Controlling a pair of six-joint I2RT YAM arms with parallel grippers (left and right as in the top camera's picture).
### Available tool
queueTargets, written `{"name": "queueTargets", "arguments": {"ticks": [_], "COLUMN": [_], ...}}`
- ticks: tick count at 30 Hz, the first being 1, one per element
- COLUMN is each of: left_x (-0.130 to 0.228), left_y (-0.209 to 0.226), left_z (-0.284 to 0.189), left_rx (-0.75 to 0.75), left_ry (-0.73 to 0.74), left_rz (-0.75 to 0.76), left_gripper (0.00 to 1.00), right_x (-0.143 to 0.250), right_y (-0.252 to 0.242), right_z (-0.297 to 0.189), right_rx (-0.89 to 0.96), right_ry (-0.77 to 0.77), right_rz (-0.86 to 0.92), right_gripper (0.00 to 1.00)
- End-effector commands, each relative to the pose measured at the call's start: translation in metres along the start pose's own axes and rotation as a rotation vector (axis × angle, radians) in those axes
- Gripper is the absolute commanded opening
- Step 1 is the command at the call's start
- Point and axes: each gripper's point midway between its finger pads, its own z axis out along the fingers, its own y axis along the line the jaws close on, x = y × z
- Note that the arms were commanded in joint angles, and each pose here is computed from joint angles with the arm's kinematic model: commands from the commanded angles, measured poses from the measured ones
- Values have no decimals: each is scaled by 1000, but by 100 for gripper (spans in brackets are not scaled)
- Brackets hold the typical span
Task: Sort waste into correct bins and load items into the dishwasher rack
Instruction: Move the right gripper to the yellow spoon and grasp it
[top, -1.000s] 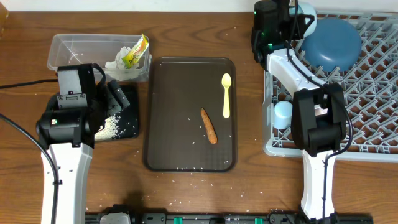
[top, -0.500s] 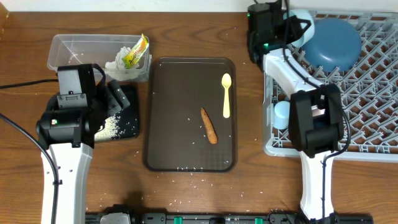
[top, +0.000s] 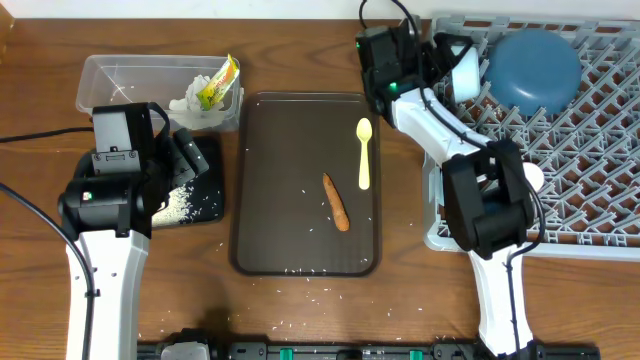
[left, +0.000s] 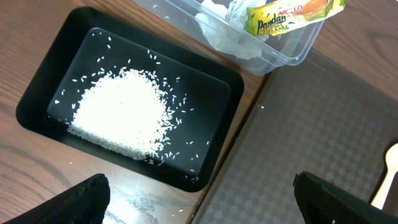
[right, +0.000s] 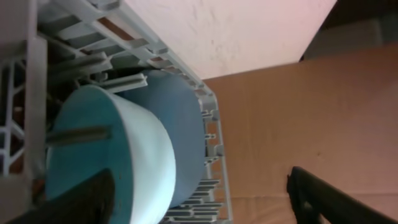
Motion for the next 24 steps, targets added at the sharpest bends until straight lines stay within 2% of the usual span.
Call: {"name": "queueTargets", "arguments": {"ticks": [1,6,8,11,13,14,17,18,19,20,21,22,24], "left_x": [-5,-5,-5,-5,-5,-5,-5,-5,-5,-5,-5,-5,-5], "left_y": [2,2,2,2,2,2,2,2,2,2,2,2,2], "left_z": [-2,-2,-2,-2,-2,-2,-2,-2,-2,-2,-2,-2,-2], "left_rx": [-9,-9,-9,-9,-9,-9,-9,-9,-9,-9,-9,-9,-9], "left_ry": [-15,-15,-15,-15,-15,-15,-15,-15,-15,-15,-15,-15,-15], "left_rz": [-3,-3,-3,-3,-3,-3,-3,-3,-3,-3,-3,-3,-3], "left_gripper": [96,96,96,96,96,96,96,96,96,96,96,96,96], "right_x": [-9,-22,-28,-34,-30,-25,-12,-7,-1,2,5,9,17], "right_y": [-40,-68,-63,-23,16,37,67,73,79,82,86,91,99], "right_z": [-15,-36,-52,-91,-130,-155,-202,-213,-225,-232,-237,-239,-233], "right_rx": [16,-45,-123,-395,-659,-818,-1116,-1190,-1271,-1318,-1350,-1363,-1324], "right_ry": [-23,-95,-146,-246,-285,-282,-183,-130,-63,-25,2,28,77], "right_rz": [70,139,152,96,74,88,190,229,274,298,308,318,360], "right_gripper": [93,97,97,94,91,89,84,74,50,21,13,12,15]}}
